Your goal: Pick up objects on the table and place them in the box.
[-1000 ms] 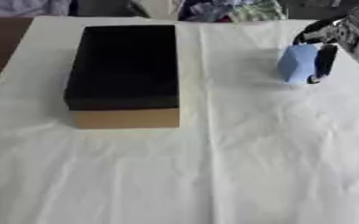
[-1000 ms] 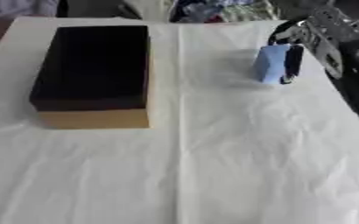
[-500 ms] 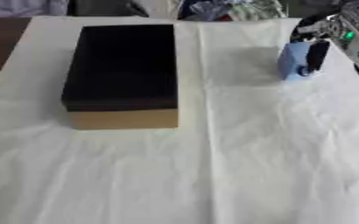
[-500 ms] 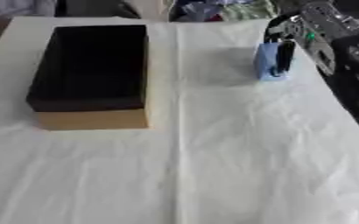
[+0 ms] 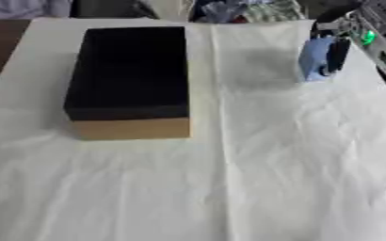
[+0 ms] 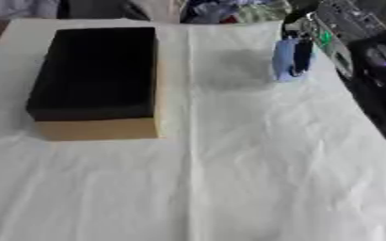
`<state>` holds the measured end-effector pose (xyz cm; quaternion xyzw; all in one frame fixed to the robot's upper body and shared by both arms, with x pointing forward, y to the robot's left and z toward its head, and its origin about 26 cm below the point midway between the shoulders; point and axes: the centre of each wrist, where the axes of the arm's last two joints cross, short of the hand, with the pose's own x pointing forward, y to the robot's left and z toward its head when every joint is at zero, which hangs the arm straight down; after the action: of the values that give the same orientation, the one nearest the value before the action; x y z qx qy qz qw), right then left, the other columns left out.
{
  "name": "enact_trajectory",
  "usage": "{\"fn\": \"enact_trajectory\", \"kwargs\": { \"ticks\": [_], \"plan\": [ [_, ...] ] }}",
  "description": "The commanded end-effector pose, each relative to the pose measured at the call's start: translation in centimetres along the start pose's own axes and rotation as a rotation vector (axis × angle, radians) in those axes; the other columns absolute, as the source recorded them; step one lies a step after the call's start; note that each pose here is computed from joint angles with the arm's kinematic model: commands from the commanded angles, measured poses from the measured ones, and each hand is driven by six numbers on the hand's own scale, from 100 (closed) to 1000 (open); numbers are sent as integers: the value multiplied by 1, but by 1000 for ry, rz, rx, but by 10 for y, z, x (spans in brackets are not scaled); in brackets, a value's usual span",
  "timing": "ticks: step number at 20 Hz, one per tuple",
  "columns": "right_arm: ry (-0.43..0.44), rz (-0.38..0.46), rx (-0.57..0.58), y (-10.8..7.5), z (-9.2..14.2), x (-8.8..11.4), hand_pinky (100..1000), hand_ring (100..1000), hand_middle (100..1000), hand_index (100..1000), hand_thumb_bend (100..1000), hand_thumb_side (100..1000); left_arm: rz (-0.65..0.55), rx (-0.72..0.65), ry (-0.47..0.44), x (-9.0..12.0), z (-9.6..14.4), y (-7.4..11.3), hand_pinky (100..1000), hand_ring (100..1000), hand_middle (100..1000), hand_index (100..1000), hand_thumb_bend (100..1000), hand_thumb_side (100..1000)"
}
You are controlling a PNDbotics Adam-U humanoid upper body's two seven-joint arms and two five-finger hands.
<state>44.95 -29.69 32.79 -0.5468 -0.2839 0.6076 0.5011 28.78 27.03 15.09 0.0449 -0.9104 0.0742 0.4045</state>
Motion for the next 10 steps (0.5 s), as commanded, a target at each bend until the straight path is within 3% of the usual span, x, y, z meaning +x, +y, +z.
{"fn": "enact_trajectory", "kwargs": {
  "ticks": [1, 10],
  "plan": [
    [6, -59, -131, -26, 22, -8, 824, 784, 447, 394, 264, 100, -8, -13, -31, 7, -5, 0, 1000, 599, 695, 864, 100, 657],
    [-123, -117, -375, -66, 83, 13, 790, 750, 436, 387, 223, 100, -13, -13, -31, 8, -6, 2, 1000, 600, 696, 864, 100, 666]
  ]
}}
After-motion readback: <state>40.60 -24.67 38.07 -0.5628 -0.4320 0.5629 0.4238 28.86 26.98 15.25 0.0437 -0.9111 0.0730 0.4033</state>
